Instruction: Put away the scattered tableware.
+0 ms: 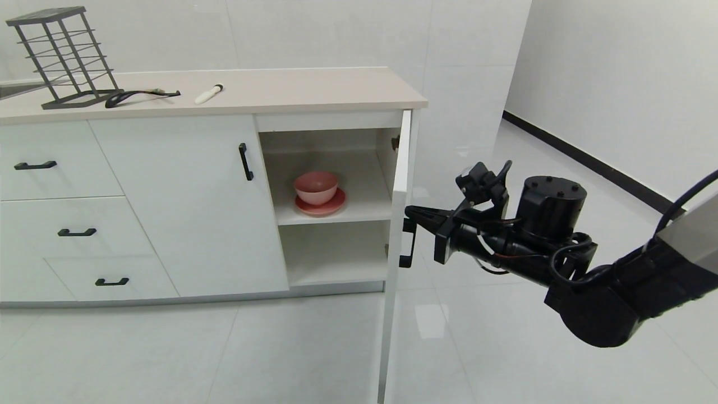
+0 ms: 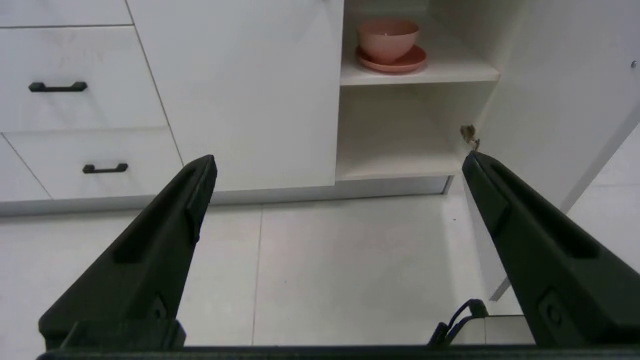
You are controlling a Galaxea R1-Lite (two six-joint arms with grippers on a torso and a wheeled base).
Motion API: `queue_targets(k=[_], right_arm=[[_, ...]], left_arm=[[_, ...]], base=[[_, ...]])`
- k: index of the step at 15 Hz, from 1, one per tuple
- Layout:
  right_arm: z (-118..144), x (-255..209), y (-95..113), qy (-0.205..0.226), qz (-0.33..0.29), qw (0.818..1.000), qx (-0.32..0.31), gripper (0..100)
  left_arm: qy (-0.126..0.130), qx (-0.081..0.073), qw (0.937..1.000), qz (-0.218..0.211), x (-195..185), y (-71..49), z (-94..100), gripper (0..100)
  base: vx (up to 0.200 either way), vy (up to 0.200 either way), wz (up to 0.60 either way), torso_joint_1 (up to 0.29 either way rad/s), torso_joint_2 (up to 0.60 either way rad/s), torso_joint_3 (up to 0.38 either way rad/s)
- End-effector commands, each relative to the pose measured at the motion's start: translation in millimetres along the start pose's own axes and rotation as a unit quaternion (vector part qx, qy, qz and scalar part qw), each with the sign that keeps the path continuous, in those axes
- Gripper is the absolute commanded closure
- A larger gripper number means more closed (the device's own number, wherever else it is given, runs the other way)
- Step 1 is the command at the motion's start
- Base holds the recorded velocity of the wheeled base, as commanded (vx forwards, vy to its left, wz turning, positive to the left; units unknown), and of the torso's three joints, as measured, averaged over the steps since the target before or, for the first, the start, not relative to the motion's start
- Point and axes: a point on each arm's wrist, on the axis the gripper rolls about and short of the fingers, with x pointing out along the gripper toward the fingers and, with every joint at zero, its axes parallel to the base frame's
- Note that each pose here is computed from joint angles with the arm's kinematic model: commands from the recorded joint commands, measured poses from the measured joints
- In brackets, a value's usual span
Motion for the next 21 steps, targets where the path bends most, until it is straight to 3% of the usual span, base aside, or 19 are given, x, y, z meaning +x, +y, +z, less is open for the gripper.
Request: queue_targets(k=[1,11,17,21], right_arm=[[-4.1,5.2,-2.6,0.003,-0.001,1.0,0.001,100],[-3.2,26.1,-3.5,-0.013,0.006,1.0,-0.005,100],[-13.0,69.5,5.0,-0.032,0.031,0.999,-0.012,100],[-27.4,103.4,-3.3,-0.051,0.031,0.998,-0.019,100]], left_arm=[[0.001,0.0,1.0,0.0,0.1,0.0,0.0,0],[0.001,0.0,1.0,0.0,0.1,0.0,0.0,0],[0.001,0.0,1.0,0.0,0.1,0.0,0.0,0],[0.001,-0.001,1.0,0.0,0.1,0.0,0.0,0]], base=[[0.0,0.0,0.0,0.0,0.0,0.0],[0.0,0.0,0.0,0.0,0.0,0.0],[0.0,0.0,0.0,0.0,0.0,0.0],[0.0,0.0,0.0,0.0,0.0,0.0]])
